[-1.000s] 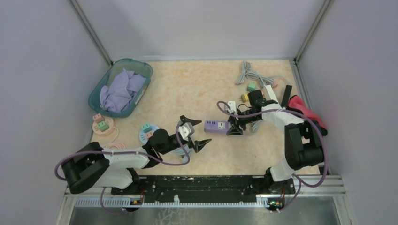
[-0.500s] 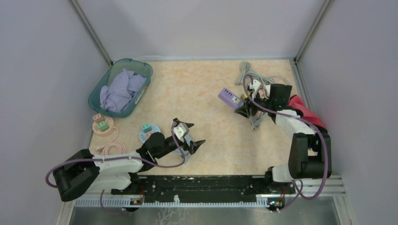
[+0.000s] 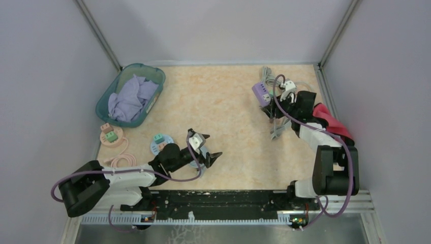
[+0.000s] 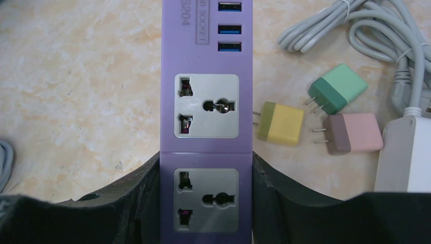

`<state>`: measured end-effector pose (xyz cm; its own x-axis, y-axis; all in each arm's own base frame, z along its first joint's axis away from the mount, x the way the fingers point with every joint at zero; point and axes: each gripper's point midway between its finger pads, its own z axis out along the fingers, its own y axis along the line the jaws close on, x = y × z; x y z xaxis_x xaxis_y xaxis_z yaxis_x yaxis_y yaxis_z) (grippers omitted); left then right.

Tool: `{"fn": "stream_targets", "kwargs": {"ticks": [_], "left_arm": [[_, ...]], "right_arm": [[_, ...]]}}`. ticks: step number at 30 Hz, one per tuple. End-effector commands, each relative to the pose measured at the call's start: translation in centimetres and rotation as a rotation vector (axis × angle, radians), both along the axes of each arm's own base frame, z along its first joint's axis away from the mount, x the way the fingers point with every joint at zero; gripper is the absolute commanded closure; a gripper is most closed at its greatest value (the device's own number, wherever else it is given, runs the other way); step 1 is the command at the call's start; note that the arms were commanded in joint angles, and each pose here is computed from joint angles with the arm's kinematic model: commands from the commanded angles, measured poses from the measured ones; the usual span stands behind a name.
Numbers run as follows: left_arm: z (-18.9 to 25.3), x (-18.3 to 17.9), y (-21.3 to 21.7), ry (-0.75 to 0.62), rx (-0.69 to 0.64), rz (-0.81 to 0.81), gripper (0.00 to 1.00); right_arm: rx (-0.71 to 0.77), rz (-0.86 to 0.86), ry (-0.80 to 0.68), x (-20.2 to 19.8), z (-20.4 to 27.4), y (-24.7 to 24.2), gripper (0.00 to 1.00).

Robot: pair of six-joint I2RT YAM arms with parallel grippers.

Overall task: Pull the plug off the socket
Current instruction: Place the socket at the center of the board.

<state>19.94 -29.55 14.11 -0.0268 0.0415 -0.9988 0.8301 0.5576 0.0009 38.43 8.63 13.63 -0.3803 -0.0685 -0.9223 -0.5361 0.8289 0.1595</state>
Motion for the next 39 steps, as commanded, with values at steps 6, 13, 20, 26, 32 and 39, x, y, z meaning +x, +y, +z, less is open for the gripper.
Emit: {"fn": "stream_targets", "kwargs": {"ticks": [6,13,20,26,32,39], "left_arm": [[-0.5,0.1,-0.4,0.025,0.003,0.002,0.0],[-0.6,0.3,-0.7,0.031,0.012,0.0,0.0],[-0.6,0.3,-0.5,0.033,0.02,0.007,0.0],[-0.6,0.5,-0.3,0.034,0.024,0.02,0.0],[-0.8,0.7,0.0,0.034,0.033,0.035,0.0],[-0.9,0.7,0.1,0.042,0.031,0.043,0.0]], "right_arm": [[0.015,-0.077,-0.104,1.8,3.0,-1.1,0.99],[0.032,0.005,-0.067,2.0,2.5,0.2,0.99],[-0.099,0.199,-0.058,2.6,1.8,3.9,0.99],[-0.221,0.492,-0.061,3.7,0.9,6.8,1.0],[-0.372,0.508,-0.102,8.5,0.3,8.0,1.0],[-0.442,0.509,-0.106,13.6,-1.4,9.9,0.96]]}}
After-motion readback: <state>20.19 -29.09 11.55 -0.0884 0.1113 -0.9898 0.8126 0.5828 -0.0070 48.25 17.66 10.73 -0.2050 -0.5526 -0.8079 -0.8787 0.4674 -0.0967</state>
